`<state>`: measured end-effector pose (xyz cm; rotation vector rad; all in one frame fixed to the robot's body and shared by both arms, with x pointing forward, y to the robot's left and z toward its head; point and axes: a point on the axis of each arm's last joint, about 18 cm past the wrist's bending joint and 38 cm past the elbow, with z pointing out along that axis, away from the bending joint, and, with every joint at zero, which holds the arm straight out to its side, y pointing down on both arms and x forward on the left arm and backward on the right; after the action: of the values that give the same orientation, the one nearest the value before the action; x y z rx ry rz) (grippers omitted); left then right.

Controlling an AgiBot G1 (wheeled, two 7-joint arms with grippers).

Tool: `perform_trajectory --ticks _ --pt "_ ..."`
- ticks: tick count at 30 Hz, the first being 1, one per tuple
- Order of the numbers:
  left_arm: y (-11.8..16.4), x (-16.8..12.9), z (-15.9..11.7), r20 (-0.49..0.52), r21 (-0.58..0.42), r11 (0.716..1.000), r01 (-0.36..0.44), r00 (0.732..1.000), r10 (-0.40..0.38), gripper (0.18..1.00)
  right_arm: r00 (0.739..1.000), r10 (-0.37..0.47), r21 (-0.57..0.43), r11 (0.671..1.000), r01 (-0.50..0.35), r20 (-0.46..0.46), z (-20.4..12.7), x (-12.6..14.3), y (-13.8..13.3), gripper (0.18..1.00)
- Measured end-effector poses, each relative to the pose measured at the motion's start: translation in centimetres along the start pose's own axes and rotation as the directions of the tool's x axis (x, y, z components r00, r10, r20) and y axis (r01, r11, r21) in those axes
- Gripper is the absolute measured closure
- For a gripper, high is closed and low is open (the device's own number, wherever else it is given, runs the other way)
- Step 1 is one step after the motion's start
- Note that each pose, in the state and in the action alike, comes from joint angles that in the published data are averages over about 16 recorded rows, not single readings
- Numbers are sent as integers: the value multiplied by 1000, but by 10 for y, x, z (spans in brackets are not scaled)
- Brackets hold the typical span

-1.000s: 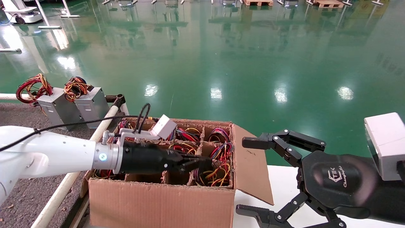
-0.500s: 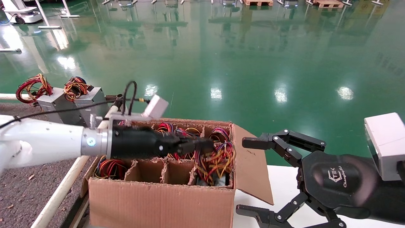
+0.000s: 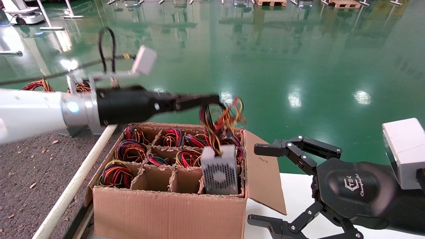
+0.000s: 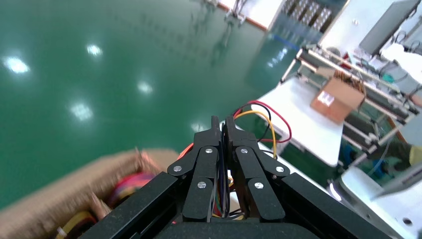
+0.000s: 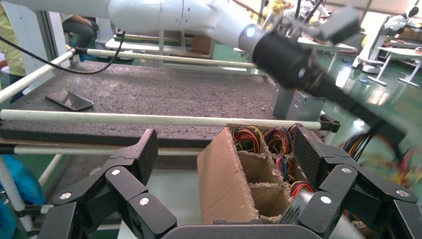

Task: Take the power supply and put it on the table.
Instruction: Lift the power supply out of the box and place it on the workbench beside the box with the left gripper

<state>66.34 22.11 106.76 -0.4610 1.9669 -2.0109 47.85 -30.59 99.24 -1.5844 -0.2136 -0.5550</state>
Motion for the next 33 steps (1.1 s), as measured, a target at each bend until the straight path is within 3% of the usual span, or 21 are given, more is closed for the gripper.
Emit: perform_trajectory --ticks 10,15,21,33 --pt "-67 -1 -49 74 132 990 -54 996 44 989 1000 0 0 1000 0 0 0 0 0 179" --pt "-86 -9 -85 153 172 981 -86 986 60 989 1000 0 0 1000 0 0 0 0 0 179" --pt "-90 -26 -131 276 190 975 -118 959 62 989 1000 0 0 1000 0 0 0 0 0 179" --pt "-69 -50 -206 456 172 976 -136 889 44 989 1000 0 0 1000 0 0 0 0 0 179"
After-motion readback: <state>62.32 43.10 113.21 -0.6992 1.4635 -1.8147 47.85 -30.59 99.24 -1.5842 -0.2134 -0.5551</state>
